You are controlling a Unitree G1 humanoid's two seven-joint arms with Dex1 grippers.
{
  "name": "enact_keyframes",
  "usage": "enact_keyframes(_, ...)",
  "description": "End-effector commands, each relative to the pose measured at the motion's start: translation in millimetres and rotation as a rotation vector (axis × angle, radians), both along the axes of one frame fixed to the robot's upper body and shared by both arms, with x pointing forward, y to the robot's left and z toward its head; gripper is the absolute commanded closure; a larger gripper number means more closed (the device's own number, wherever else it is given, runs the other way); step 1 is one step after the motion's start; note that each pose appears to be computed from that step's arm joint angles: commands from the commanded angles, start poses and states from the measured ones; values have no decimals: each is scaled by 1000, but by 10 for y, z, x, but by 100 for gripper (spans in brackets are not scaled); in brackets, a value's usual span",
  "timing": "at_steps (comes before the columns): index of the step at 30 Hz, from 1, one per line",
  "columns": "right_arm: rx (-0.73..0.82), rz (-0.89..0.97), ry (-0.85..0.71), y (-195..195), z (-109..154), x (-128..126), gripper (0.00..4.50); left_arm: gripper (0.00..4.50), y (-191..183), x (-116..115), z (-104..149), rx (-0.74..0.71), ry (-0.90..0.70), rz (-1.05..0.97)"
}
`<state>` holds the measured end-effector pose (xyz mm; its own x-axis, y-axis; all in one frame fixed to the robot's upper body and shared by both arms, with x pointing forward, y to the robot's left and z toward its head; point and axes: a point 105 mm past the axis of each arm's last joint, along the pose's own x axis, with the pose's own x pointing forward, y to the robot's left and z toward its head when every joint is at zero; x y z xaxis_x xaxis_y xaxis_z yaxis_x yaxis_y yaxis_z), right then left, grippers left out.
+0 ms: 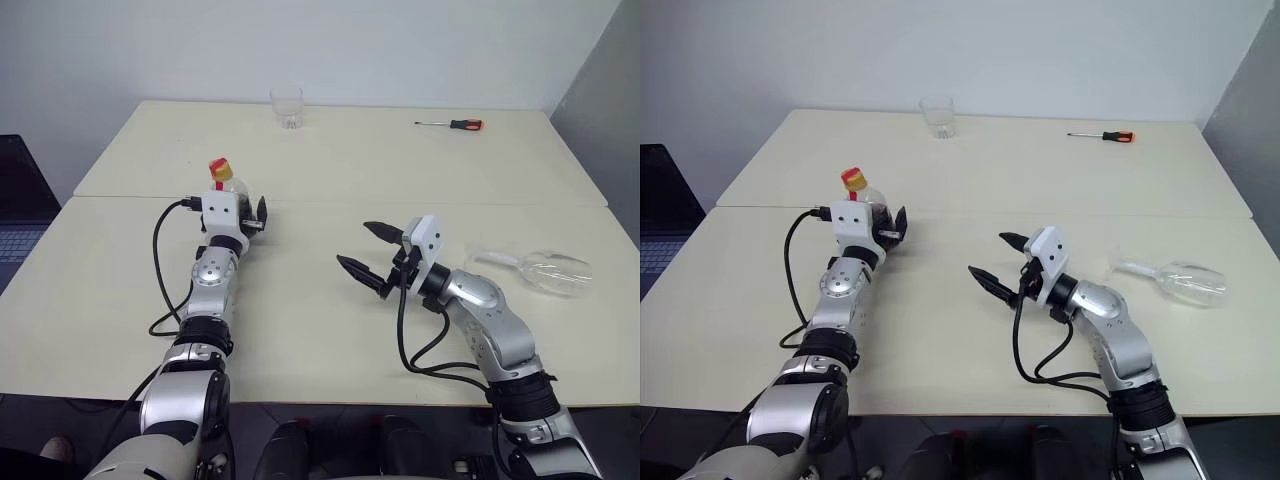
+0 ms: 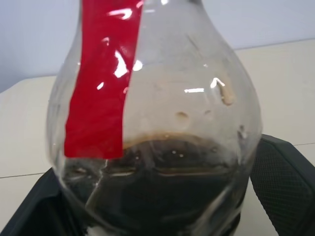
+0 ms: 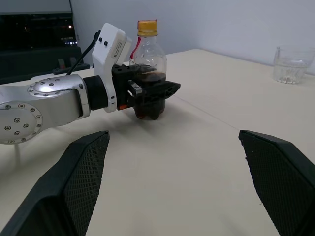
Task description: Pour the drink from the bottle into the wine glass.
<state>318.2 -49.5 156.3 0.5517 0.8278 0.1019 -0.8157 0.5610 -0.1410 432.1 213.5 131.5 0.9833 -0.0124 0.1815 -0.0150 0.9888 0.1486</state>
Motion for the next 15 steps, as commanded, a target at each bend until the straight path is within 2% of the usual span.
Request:
enact_keyframes(1, 22, 2, -50, 1, 126, -19, 0, 126, 3, 19, 231, 1, -81, -9)
enact_keyframes(3, 22, 1, -51, 1, 125, -19, 0, 181, 5, 23, 242, 1, -84, -7)
enact_keyframes(6, 20, 0, -50, -3, 118, -20, 0, 225, 5, 25, 248, 3, -87, -4)
enact_keyframes(10, 21, 0, -52, 2, 123, -18, 0, 232, -3, 28, 249, 5, -84, -7)
enact_keyframes(15, 51, -29, -65, 59, 255, 17, 0, 232, -191, 42, 279, 23, -65, -136)
